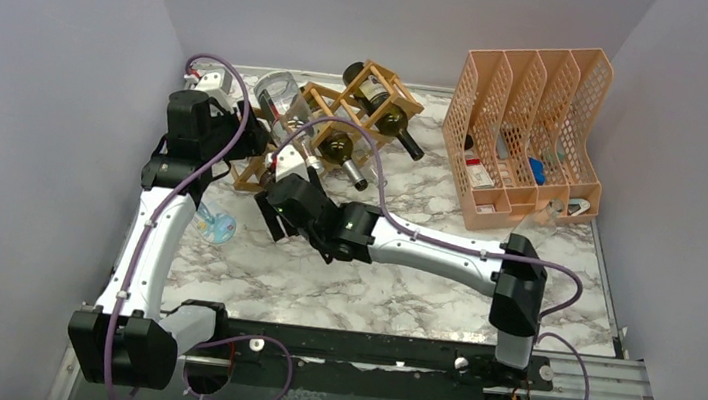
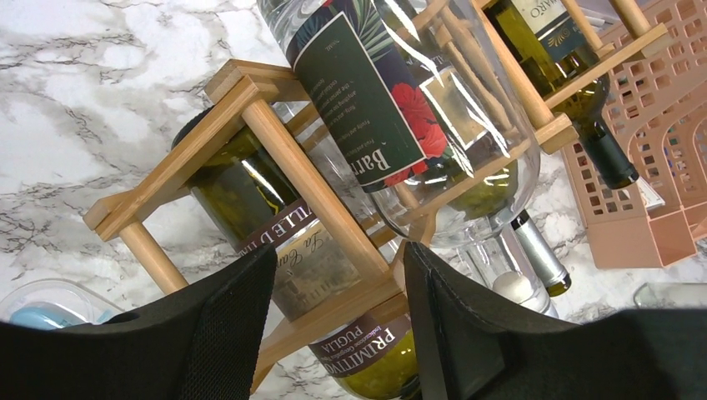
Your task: Put the wine bottle on the wine rack
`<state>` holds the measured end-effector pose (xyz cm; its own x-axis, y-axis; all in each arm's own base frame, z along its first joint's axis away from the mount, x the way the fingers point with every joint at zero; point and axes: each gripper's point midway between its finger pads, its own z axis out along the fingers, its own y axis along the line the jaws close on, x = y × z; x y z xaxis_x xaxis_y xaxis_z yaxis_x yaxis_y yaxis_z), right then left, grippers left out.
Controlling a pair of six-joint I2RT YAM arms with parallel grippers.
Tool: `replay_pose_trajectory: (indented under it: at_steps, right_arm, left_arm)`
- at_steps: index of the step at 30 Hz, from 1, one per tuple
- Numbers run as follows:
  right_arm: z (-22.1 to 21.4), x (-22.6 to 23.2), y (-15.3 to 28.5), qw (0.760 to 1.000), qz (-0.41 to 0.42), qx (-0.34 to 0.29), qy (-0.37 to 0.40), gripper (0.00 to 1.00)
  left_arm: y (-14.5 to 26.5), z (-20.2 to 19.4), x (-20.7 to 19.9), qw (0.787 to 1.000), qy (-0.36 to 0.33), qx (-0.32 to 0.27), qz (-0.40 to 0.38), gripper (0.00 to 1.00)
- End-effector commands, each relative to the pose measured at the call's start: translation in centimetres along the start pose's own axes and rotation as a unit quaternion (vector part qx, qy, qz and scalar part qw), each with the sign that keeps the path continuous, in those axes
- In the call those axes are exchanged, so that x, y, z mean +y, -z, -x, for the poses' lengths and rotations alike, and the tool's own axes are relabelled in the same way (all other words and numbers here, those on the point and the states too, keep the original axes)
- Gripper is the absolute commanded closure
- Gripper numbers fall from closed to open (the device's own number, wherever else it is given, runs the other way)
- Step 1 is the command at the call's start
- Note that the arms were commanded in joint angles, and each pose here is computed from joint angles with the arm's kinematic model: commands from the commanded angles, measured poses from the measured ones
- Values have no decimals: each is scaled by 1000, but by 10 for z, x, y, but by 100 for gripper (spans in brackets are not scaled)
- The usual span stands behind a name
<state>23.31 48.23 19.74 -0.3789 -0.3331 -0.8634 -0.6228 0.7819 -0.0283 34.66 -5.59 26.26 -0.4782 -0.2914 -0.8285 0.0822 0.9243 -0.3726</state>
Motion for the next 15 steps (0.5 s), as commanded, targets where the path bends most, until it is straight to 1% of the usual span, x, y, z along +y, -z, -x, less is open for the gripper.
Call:
replay_pose_trajectory:
  at_steps: [1,5,9,12,15]
  right_arm:
    - [10,13,25,998,58,-16,-23,26]
    - [12,10,48,995,88,-31,-39,26]
    - [6,-4,66,993,87,-41,-61,26]
    - [-8,-9,69,994,82,-27,-72,25]
    - [-29,-10,61,994,77,1,-75,25]
  left_arm:
    - [14,24,-16,999,-13,-36,-25,37]
    - [18,27,-18,999,-16,-42,-24,37]
    - [22,30,-18,998,-20,-47,-23,37]
    - [25,31,-19,998,-21,-51,-24,37]
    - [28,32,-20,998,-22,-53,-25,37]
